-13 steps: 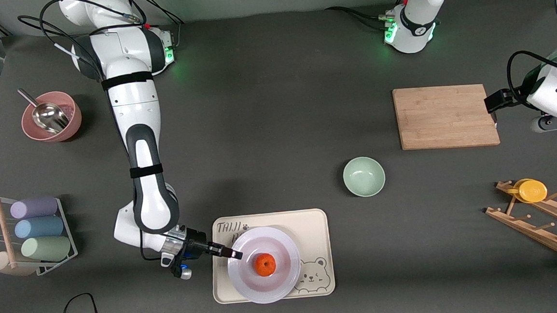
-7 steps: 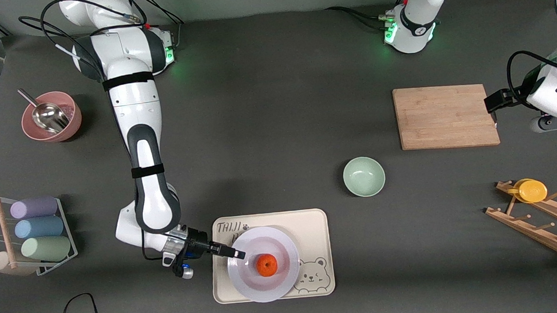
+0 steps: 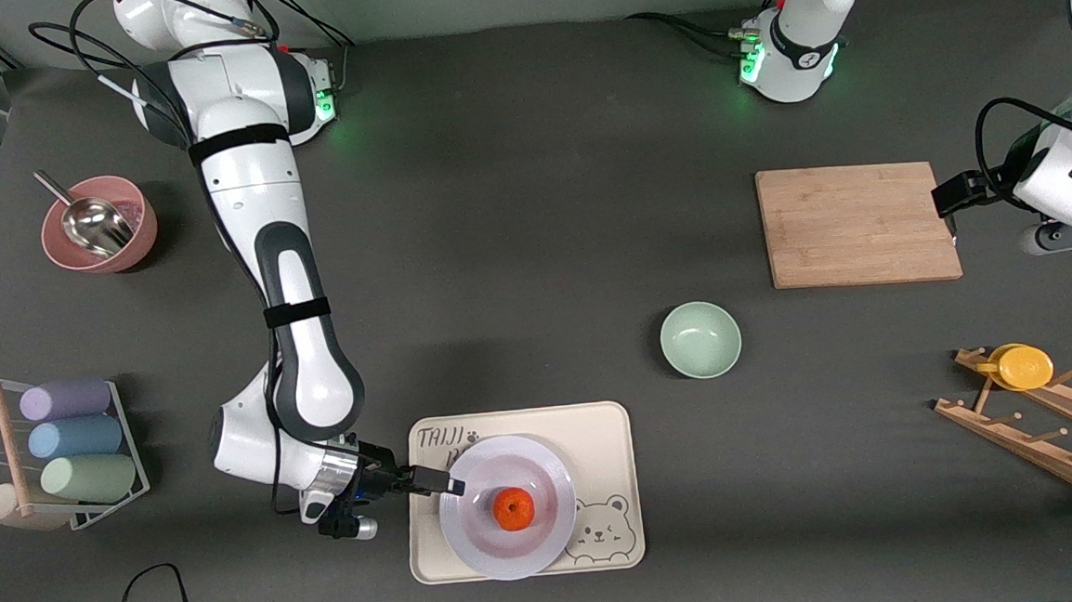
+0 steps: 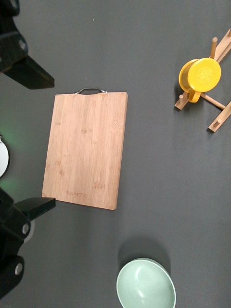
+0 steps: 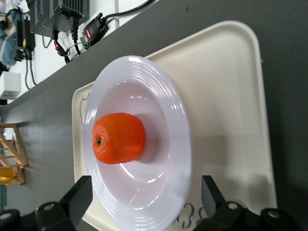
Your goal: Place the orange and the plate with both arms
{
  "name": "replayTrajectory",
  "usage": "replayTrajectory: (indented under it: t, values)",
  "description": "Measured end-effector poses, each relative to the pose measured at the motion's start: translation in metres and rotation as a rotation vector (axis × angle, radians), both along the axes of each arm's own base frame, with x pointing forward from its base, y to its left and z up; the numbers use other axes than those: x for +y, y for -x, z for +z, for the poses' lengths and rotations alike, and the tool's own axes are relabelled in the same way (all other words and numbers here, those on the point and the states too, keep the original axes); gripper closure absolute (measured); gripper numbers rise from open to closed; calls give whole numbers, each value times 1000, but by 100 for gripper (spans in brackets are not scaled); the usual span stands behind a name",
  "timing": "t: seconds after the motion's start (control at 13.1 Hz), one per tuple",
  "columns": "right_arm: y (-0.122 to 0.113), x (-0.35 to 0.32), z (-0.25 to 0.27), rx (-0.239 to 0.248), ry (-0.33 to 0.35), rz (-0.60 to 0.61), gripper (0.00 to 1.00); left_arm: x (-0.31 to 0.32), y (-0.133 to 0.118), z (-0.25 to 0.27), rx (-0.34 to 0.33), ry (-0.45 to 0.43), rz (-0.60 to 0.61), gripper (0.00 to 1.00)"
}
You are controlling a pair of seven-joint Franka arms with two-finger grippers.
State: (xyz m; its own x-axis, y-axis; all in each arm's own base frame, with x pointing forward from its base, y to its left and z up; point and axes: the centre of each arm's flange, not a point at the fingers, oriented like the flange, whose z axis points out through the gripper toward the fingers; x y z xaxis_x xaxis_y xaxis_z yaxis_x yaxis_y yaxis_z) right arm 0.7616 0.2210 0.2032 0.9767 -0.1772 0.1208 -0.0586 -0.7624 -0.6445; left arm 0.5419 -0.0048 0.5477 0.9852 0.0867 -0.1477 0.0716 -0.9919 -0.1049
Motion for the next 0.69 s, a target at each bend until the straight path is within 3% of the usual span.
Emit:
replayTrajectory:
  t: [0.31, 0.46, 0.69]
  values:
    - [-8, -16, 73, -67, 192, 75, 0, 0, 0, 0, 1, 0, 0, 0]
    - [-5, -36, 110, -51, 277, 133, 0, 0, 0, 0, 1, 0, 0, 0]
    - [8, -85, 178, 10, 355, 173, 0, 0, 0, -1, 2, 0, 0, 0]
